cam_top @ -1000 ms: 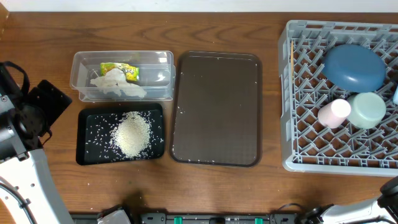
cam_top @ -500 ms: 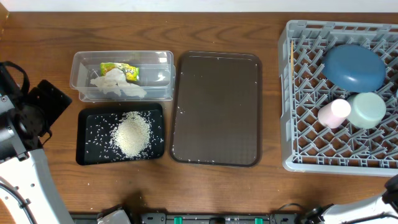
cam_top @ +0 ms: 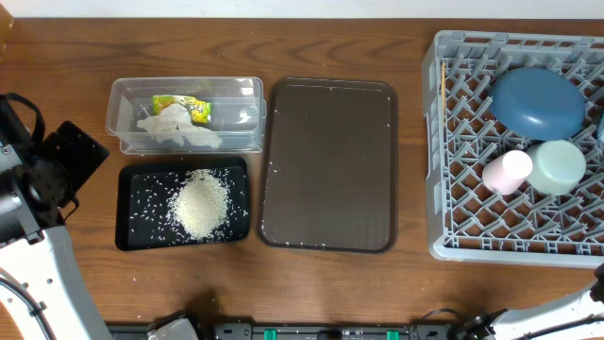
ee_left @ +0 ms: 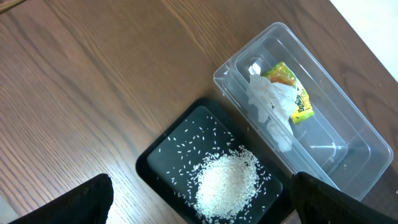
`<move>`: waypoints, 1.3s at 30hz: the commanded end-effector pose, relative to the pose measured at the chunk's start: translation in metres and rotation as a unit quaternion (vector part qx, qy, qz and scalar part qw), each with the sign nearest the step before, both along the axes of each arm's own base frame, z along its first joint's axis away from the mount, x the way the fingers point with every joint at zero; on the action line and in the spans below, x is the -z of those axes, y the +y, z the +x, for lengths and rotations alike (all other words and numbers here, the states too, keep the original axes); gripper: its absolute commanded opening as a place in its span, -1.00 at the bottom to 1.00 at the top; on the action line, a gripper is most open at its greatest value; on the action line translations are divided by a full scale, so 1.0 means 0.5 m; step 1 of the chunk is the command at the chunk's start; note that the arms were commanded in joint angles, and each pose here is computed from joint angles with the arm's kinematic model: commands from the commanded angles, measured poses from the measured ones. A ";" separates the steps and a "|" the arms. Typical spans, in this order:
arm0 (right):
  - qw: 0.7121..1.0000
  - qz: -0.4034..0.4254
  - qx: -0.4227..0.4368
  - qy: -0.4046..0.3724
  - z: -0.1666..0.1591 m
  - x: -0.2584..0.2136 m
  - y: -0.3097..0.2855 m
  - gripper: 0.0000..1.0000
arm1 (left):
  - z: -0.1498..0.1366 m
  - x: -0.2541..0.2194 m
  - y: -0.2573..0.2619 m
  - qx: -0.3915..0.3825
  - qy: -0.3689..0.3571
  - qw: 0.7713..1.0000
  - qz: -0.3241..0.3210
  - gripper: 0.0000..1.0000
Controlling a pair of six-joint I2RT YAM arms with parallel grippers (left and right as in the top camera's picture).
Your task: Sort waste into correct bins and load items into the dishwasher rack
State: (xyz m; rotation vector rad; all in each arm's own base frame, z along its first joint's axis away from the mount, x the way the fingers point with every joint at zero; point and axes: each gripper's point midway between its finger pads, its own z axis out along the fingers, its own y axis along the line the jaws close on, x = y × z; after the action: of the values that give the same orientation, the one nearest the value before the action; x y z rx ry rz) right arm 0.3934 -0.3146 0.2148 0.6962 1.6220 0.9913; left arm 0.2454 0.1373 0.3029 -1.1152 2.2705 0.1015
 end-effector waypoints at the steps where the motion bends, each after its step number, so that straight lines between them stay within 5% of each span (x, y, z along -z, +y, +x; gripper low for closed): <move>1: 0.998 0.056 -0.024 -0.004 -0.006 -0.025 0.011 -0.98 | -0.002 -0.004 0.005 -0.004 0.000 1.000 0.005 0.86; 39: 0.995 0.077 0.042 0.043 -0.074 0.044 -0.056 -0.97 | -0.002 -0.004 0.005 -0.004 0.000 1.000 0.005 0.86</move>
State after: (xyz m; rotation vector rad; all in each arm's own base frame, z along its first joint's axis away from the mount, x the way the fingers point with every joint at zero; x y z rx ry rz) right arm 0.3609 -0.3371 0.1933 0.9276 1.5885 1.0676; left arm 0.2454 0.1373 0.3029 -1.1152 2.2701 0.1019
